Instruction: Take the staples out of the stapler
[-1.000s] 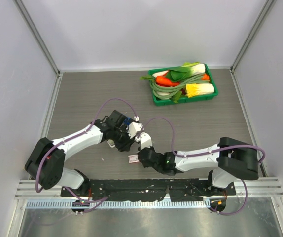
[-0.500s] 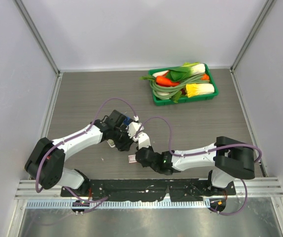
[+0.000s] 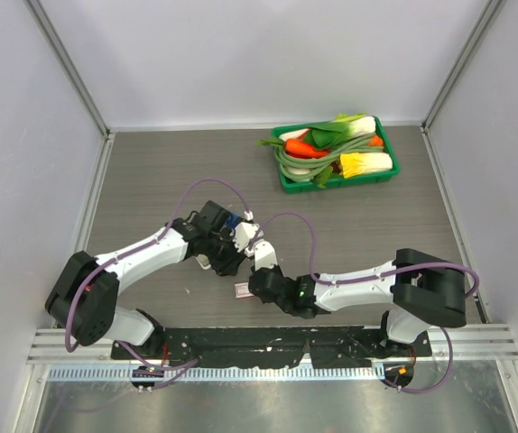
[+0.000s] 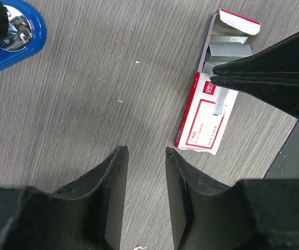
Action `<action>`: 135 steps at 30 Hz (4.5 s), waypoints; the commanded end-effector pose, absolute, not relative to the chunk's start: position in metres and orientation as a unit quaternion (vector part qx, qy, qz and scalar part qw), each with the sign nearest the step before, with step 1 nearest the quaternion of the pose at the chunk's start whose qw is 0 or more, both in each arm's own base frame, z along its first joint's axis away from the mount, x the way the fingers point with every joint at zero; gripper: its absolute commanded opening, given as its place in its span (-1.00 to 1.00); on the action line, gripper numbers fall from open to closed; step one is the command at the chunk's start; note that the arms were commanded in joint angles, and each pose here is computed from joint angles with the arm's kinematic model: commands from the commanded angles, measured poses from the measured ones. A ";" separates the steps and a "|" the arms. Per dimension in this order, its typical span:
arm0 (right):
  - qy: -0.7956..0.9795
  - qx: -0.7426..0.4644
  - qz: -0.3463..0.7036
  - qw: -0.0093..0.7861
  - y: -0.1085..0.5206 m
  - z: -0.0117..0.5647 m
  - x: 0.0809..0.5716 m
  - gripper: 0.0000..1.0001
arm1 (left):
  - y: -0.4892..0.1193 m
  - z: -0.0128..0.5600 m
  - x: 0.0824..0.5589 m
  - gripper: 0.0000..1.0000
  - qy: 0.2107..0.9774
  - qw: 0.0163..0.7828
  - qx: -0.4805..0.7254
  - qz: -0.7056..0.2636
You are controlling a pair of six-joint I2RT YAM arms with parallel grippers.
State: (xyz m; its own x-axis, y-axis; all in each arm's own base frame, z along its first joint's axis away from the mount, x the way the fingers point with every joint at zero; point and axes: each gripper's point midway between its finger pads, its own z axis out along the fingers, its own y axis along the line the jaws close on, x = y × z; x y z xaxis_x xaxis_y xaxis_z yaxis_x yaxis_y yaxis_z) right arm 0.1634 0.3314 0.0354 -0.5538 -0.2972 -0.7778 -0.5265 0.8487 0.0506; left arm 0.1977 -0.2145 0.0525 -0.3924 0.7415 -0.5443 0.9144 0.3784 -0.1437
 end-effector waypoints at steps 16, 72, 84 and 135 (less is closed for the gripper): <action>0.869 -0.207 0.129 0.430 0.326 0.041 0.175 -0.99 | -0.219 0.056 0.197 -0.23 0.799 0.206 0.518 -0.227; 0.875 -0.192 0.127 0.426 0.305 0.048 0.164 -0.99 | -0.219 0.045 0.194 -0.24 0.800 0.198 0.517 -0.230; 0.875 -0.196 0.126 0.425 0.309 0.049 0.163 -0.99 | -0.219 0.045 0.195 -0.25 0.798 0.201 0.519 -0.230; 0.866 -0.254 0.074 0.424 0.325 0.042 0.151 -0.75 | -0.216 0.049 0.194 -0.25 0.795 0.207 0.525 -0.224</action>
State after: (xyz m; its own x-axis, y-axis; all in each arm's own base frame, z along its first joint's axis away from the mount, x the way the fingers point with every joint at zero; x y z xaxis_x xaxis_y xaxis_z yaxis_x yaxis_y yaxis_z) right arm 0.1453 0.3167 0.0295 -0.5397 -0.3937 -0.7441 -0.5191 0.8515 -0.0740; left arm 0.1906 -0.2115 0.0413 -0.3999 0.7499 -0.5270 0.9137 0.3717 -0.1644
